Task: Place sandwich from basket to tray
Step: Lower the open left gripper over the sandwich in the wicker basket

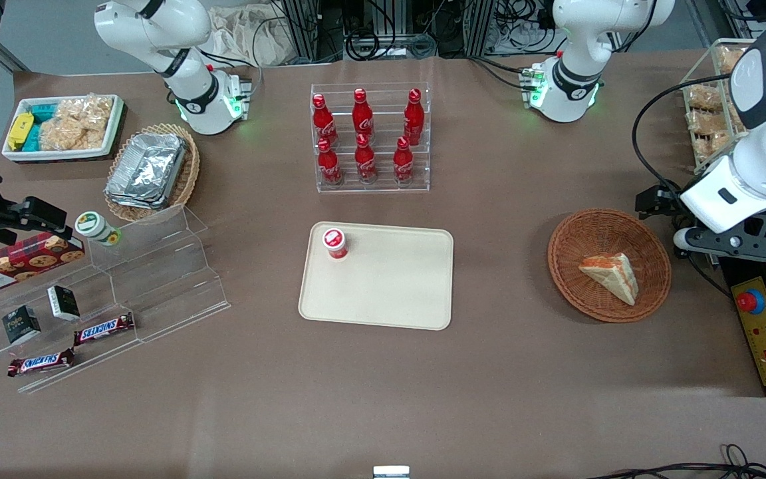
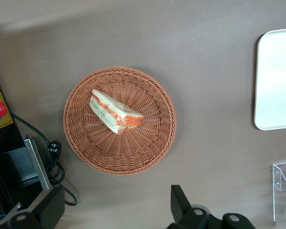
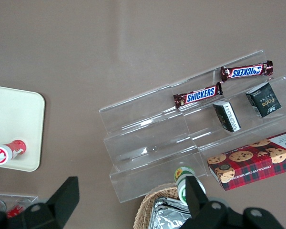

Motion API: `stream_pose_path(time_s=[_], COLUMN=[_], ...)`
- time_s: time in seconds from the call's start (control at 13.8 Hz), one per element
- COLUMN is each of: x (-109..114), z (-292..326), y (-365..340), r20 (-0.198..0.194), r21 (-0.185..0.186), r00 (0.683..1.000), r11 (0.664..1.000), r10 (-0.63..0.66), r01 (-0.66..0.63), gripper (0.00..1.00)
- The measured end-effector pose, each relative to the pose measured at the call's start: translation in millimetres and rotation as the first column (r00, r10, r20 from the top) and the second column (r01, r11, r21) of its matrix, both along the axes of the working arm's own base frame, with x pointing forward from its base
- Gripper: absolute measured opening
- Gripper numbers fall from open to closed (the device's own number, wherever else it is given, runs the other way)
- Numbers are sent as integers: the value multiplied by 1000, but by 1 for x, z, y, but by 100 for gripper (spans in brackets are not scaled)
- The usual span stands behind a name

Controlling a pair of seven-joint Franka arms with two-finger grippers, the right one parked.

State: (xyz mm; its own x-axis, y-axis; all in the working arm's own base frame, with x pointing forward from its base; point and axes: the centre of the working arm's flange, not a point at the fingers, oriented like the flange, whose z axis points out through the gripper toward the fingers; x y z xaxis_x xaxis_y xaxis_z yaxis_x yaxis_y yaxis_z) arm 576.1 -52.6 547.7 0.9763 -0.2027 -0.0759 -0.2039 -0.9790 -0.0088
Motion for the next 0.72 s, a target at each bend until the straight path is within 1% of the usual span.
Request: stream_pose_path(time_s=[0.29, 0.43, 0.58, 0.65, 0.72], x=[1, 3, 7, 10, 13], z=[-3, -13, -36, -49, -65], y=[1, 5, 13, 19, 23], r20=[-10, -32, -68, -68, -52], r21=[0, 3, 16, 23, 23], r00=[1000, 999, 991, 978, 957], r11=[1000, 1000, 993, 981, 958], r10=[1, 19, 116, 196, 286], r01=[-1, -19, -116, -195, -285], gripper=[100, 100, 100, 100, 100])
